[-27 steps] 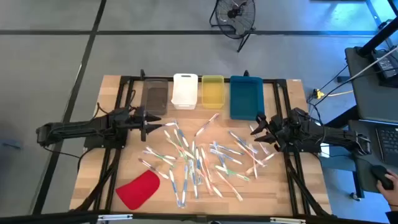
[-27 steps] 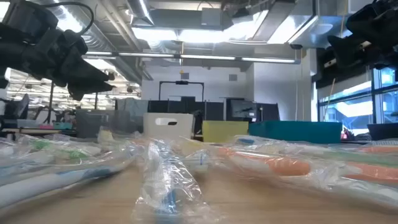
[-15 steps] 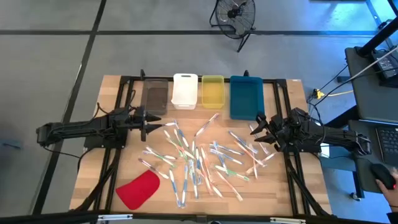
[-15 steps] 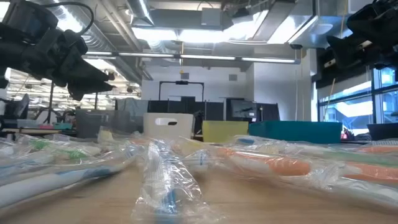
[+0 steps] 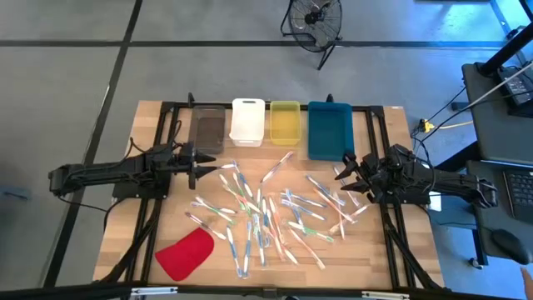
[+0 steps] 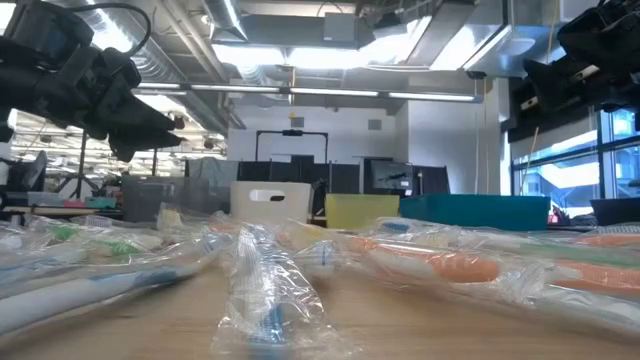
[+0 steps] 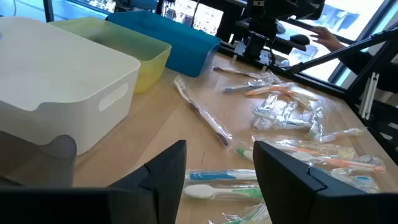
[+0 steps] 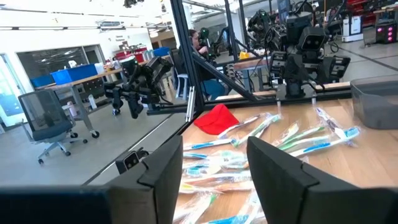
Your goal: Pick & Place Toothbrushes
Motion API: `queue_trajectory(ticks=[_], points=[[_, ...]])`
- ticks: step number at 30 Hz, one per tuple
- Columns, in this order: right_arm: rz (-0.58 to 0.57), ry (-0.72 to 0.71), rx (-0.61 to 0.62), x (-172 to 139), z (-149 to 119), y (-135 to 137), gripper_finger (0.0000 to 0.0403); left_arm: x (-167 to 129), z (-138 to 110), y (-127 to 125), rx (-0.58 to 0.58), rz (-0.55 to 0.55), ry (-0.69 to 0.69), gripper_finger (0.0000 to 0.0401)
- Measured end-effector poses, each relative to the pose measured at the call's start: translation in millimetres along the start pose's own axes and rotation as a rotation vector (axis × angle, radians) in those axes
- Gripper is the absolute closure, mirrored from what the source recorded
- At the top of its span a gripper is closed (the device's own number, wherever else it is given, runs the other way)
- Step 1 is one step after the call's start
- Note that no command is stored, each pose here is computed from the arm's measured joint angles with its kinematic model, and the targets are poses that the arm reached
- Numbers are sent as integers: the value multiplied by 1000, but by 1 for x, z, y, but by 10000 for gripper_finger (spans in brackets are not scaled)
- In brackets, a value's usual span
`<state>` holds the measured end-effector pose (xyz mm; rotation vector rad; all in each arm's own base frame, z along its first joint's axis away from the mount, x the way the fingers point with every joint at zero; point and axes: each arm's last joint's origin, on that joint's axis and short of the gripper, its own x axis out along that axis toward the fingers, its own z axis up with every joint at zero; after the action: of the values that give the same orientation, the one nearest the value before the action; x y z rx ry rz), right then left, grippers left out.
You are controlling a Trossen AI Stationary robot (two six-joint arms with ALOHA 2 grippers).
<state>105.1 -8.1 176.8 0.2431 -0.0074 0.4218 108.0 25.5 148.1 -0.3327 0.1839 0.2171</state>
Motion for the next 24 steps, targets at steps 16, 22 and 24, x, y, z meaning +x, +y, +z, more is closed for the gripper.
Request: queue_trajectory(ticks=[16,22,24], points=[[0,0,0,0,0,0,234,0,0,0,0,0,0,219],[0,0,1,0,0,0,247,0,0,0,0,0,0,219],[0,0,0,0,0,0,251,0,0,0,0,0,0,219]])
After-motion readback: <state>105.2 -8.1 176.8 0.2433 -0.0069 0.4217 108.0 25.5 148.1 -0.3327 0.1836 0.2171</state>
